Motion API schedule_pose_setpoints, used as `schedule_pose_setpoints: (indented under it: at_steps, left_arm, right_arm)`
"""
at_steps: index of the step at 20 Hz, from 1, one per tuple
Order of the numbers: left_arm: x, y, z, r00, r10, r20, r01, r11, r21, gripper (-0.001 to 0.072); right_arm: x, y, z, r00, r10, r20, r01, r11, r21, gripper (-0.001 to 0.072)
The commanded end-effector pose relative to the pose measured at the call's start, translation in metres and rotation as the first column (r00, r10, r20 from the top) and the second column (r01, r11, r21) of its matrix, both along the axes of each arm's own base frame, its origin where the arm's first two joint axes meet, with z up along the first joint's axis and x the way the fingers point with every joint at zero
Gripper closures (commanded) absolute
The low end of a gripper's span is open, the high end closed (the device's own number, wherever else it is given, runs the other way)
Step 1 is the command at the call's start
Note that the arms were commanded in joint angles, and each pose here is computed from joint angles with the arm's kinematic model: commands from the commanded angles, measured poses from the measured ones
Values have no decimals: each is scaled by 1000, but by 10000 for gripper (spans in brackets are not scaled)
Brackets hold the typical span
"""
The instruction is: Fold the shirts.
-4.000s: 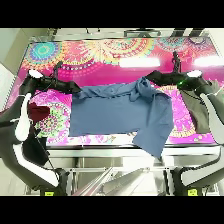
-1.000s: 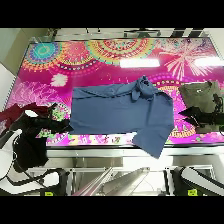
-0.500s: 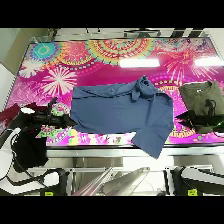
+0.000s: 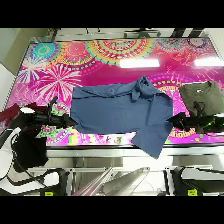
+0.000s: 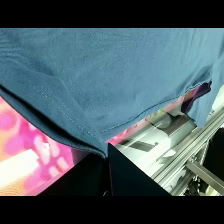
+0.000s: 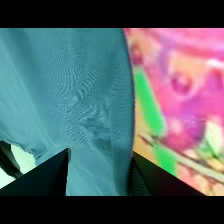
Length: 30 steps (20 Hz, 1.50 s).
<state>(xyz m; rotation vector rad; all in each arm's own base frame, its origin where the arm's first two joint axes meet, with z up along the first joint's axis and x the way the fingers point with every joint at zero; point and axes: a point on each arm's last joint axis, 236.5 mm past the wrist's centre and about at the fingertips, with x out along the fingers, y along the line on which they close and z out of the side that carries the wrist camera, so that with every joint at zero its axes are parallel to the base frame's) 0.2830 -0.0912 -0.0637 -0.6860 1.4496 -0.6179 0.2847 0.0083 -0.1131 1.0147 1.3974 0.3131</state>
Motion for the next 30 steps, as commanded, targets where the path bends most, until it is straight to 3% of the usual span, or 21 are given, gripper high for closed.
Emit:
schedule_pose_setpoints:
  at_steps: [1,3,5,8,11,12,14,16,18,20,22,24,26,30]
  left_arm:
    - [1,0,1,1000,0,3,0,1000,-2,679]
    - [2,0,0,1000,2,10,-2,1000,3,679]
    - [3,0,0,1000,4,17,-4,1000,2,679]
    - [17,-12,36,996,12,87,-1,992,-126,685]
    - [43,-22,143,943,36,331,60,960,-273,686]
    - [43,-28,198,888,33,459,129,939,-317,686]
    - [27,-35,315,706,82,703,263,892,-368,686]
    - [-9,-35,426,437,158,885,371,865,-337,685]
    - [-58,-35,511,168,213,962,426,865,-266,684]
    - [-104,-33,565,-38,250,967,446,871,-208,685]
    - [-117,-23,586,-136,236,962,364,915,-173,685]
    - [-105,-3,582,-112,214,970,234,955,-183,684]
    - [-92,17,572,-70,275,959,210,944,-256,684]
    - [-21,36,485,248,311,918,150,923,-353,684]
  right_arm:
    - [0,7,-2,999,33,21,-33,999,3,280]
    - [0,10,1,998,46,32,-46,999,14,450]
    - [11,16,13,996,23,88,-28,998,63,694]
    - [44,34,74,964,-63,259,-8,965,263,696]
    - [71,38,200,825,-151,545,-103,907,407,696]
    - [76,36,250,737,-173,654,-134,910,391,696]
    - [66,36,378,442,-212,872,-178,932,316,696]
    - [32,40,495,117,-212,970,-129,965,227,696]
    - [-6,45,579,-137,-123,983,36,991,129,695]
    - [-47,59,633,-321,12,947,198,979,55,696]
    - [-74,69,663,-413,142,900,339,941,8,696]
    - [-81,72,668,-407,261,875,460,886,-50,696]
    - [-71,68,657,-353,284,891,481,873,-88,696]
    - [-21,46,603,-191,208,959,375,919,-125,697]
